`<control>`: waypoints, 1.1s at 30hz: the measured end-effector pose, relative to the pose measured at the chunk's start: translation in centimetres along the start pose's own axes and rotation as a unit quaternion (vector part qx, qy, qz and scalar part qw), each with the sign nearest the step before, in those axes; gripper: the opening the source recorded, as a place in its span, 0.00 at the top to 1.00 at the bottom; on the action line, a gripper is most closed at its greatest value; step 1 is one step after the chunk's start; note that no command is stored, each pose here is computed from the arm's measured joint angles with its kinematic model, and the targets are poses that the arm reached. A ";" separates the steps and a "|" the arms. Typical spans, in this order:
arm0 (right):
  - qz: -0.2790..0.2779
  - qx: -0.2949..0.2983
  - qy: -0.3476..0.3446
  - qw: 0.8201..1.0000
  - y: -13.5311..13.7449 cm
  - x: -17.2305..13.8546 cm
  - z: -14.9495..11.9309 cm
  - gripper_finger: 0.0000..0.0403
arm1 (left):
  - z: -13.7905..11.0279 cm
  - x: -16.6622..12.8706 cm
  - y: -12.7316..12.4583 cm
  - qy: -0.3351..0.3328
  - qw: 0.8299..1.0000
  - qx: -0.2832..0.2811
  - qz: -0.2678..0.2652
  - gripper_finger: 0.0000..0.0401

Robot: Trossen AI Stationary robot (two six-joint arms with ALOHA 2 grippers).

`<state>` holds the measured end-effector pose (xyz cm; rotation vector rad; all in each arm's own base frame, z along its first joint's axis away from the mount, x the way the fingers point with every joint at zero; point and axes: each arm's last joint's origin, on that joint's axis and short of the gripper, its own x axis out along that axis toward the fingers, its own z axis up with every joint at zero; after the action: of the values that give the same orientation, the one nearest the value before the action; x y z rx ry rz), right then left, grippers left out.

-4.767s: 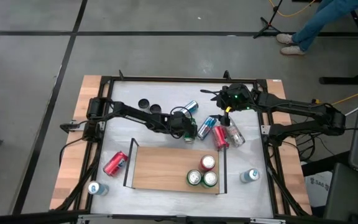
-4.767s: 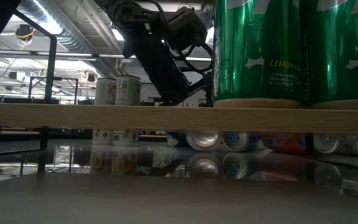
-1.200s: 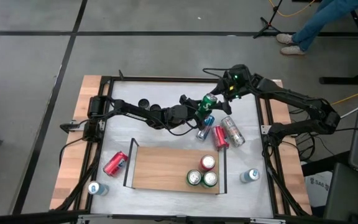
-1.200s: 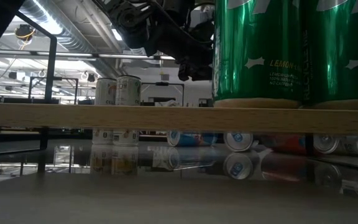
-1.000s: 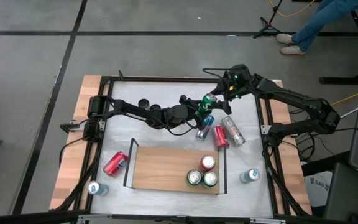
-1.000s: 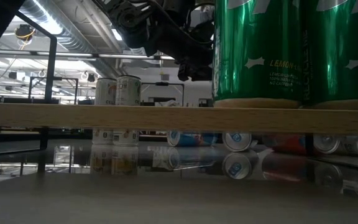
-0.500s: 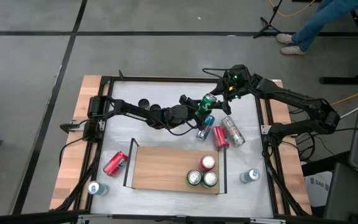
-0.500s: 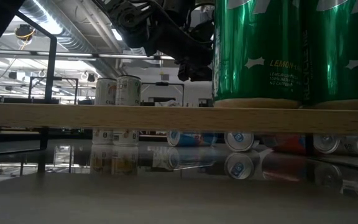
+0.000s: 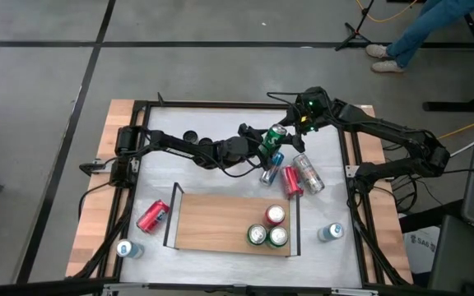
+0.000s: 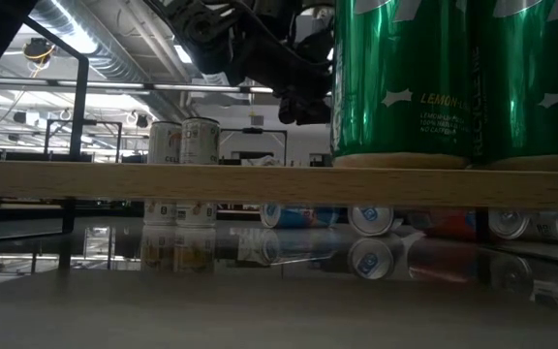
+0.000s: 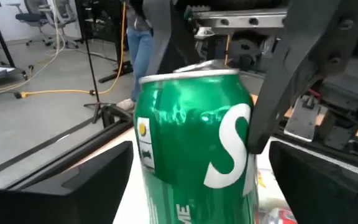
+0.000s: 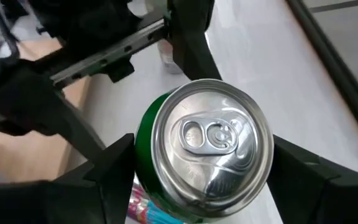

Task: Place canned beverage on shelf
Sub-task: Put the green soda can on the shelf aligned with the other green soda can

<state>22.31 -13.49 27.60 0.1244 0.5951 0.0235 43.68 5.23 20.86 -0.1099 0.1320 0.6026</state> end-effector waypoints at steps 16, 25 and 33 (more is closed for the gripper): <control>-0.155 0.004 0.055 0.986 -0.8 -0.2 -0.5 0.30 | 0.9 -0.2 1.6 0.035 0.999 0.016 0.022 0.03; -0.164 0.001 0.057 0.985 -0.7 -0.1 -0.4 0.30 | 2.9 -1.2 2.4 0.037 0.999 0.016 0.028 0.03; -0.104 -0.041 0.043 0.993 1.8 2.2 0.1 0.28 | 5.3 -3.5 3.0 0.064 0.997 0.021 0.031 0.03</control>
<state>24.21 -11.56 26.74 -0.0190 0.6891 -0.1483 39.59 6.52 26.42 -0.1037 0.2737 0.6534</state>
